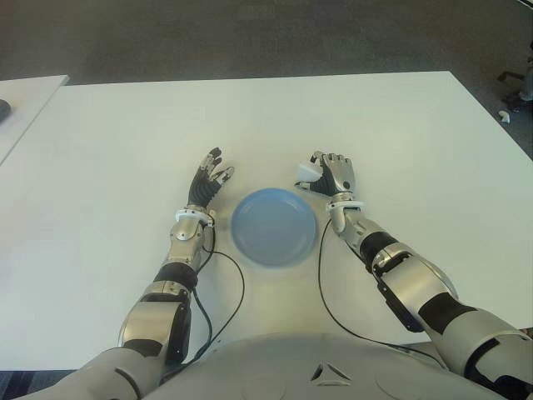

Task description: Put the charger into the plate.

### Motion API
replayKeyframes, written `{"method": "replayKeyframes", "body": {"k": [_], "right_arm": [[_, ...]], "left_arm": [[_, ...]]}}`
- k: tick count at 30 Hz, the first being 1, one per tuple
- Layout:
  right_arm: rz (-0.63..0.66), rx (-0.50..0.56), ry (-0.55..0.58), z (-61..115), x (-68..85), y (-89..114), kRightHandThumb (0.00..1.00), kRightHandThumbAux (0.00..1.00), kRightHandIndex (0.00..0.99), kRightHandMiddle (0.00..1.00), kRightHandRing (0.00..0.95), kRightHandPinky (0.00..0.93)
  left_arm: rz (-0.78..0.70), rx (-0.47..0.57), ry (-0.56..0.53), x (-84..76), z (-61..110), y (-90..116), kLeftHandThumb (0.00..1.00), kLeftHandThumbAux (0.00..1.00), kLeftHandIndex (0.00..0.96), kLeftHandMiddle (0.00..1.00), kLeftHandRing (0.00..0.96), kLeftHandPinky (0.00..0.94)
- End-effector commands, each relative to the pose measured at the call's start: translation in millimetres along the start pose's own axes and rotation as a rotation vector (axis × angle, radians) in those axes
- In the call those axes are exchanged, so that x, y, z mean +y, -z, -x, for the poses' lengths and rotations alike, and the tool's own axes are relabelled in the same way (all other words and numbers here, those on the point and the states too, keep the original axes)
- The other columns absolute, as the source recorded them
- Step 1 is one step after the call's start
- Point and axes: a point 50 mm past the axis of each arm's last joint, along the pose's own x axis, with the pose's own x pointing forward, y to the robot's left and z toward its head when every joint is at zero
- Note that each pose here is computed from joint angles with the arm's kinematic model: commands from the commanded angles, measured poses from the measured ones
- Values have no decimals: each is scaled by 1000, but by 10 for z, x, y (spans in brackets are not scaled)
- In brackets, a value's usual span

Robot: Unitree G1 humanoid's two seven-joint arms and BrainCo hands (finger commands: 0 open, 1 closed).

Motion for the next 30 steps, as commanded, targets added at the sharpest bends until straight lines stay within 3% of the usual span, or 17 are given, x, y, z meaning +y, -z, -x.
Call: {"method": "replayKeyframes", "body": {"k": [1,20,30], "right_arm": [[33,39,-51,169,91,129,748,708,440,889,893,894],[-19,-15,96,-58,-168,87,747,709,440,886,886,888],[-138,-114,231,-216,-562,-62,745,710,439,886,879,881]], "left_arm": [[46,280,26,-85,327,517,6,642,68,38,9,25],[52,284,24,-66,335,527,13,630,80,46,15,21],[47,286,31,-55,339,533,10,616,75,42,9,15]]}}
